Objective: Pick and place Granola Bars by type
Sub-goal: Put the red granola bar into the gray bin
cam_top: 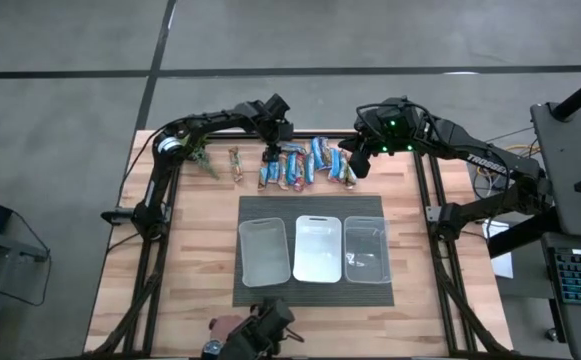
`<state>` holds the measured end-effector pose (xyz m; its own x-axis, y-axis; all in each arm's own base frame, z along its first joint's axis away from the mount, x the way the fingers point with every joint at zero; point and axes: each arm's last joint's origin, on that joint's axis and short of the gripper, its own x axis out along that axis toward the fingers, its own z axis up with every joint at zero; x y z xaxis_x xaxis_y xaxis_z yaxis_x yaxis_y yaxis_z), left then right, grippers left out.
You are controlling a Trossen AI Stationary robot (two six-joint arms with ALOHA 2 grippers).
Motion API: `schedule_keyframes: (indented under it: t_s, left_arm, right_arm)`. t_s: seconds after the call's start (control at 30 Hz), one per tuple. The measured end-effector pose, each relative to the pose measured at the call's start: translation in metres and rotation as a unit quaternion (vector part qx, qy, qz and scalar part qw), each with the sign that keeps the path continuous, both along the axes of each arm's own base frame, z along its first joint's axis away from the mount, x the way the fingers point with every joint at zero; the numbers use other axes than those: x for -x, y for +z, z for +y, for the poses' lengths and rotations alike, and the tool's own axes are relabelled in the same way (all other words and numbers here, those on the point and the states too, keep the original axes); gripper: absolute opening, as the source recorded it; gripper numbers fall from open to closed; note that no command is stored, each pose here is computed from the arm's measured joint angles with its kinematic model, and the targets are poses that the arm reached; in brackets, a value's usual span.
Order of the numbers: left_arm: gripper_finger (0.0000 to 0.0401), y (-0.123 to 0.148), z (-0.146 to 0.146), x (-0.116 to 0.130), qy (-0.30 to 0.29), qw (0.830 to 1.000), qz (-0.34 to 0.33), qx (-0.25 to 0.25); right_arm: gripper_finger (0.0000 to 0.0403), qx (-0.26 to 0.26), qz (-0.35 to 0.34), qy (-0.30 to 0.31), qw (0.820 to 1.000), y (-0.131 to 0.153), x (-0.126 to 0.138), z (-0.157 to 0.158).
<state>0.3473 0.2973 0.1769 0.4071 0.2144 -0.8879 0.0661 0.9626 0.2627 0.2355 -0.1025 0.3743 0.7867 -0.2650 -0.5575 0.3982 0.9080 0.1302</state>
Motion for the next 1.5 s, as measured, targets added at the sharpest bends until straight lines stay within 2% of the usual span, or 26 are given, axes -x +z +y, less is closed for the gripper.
schedule_keyframes:
  t_s: [0.23, 0.6, 1.0, 1.3, 1.5]
  left_arm:
    - [0.0216, -0.012, -0.002, 0.003, 0.008, 1.000, 0.009, -0.004]
    - [0.0202, -0.012, 0.000, 0.001, 0.023, 1.000, -0.008, -0.013]
    - [0.0145, -0.014, 0.000, 0.002, 0.031, 0.999, -0.007, -0.006]
    - [0.0078, -0.014, 0.000, 0.002, 0.036, 0.999, -0.006, -0.008]
    - [0.0058, -0.014, 0.000, 0.002, 0.036, 0.999, -0.006, -0.008]
  right_arm:
    - [0.0008, 0.000, 0.000, 0.000, 1.000, 0.000, 0.000, 0.000]
    - [0.0008, 0.000, 0.000, 0.000, 1.000, 0.000, 0.000, 0.000]
    - [0.0008, 0.000, 0.000, 0.000, 1.000, 0.000, 0.000, 0.000]
    - [0.0008, 0.000, 0.000, 0.000, 1.000, 0.000, 0.000, 0.000]
    - [0.0008, 0.000, 0.000, 0.000, 1.000, 0.000, 0.000, 0.000]
